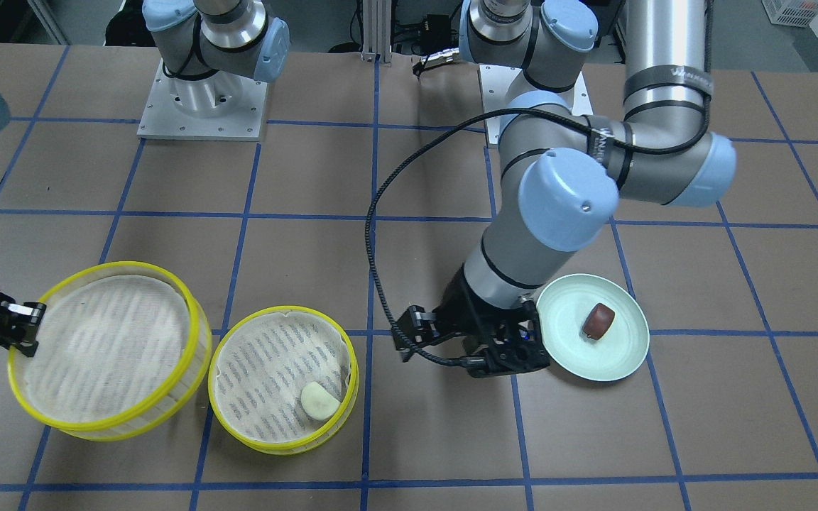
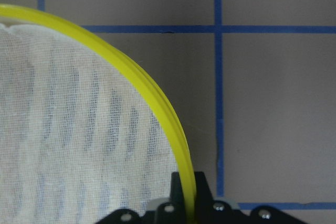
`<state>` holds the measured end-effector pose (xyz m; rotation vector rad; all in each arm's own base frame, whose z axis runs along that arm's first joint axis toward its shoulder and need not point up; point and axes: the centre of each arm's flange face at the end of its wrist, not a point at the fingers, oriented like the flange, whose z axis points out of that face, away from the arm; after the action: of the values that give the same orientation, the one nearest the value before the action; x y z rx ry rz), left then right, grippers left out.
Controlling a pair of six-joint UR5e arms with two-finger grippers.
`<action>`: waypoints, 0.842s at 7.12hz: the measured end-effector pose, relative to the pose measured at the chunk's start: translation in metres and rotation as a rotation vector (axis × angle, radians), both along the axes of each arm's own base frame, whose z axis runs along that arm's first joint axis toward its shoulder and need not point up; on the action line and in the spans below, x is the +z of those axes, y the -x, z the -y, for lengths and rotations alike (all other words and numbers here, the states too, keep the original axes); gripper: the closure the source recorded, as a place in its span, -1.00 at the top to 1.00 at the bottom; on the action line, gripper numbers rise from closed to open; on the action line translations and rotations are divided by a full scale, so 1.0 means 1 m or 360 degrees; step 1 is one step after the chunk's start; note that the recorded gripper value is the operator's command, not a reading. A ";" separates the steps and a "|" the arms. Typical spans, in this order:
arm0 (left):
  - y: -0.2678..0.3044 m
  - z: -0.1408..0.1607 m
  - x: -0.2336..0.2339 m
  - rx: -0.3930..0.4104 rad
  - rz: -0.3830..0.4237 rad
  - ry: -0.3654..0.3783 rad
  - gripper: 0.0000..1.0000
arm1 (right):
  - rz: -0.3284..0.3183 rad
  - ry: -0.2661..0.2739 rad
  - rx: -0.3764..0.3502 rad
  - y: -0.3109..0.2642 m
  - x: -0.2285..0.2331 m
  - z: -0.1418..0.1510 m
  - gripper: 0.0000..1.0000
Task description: Stack buns with steamer
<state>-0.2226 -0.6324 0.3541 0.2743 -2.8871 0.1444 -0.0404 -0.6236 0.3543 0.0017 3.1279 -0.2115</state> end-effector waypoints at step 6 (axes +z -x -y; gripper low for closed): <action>-0.211 -0.046 -0.058 -0.0808 0.0296 -0.0318 0.94 | -0.0075 0.0053 -0.0144 -0.175 -0.032 -0.008 -0.99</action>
<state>-0.0120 -0.5867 0.2964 -0.4638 -3.0461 -0.2195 0.1349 -0.6151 0.3227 0.1405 3.1735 -0.2683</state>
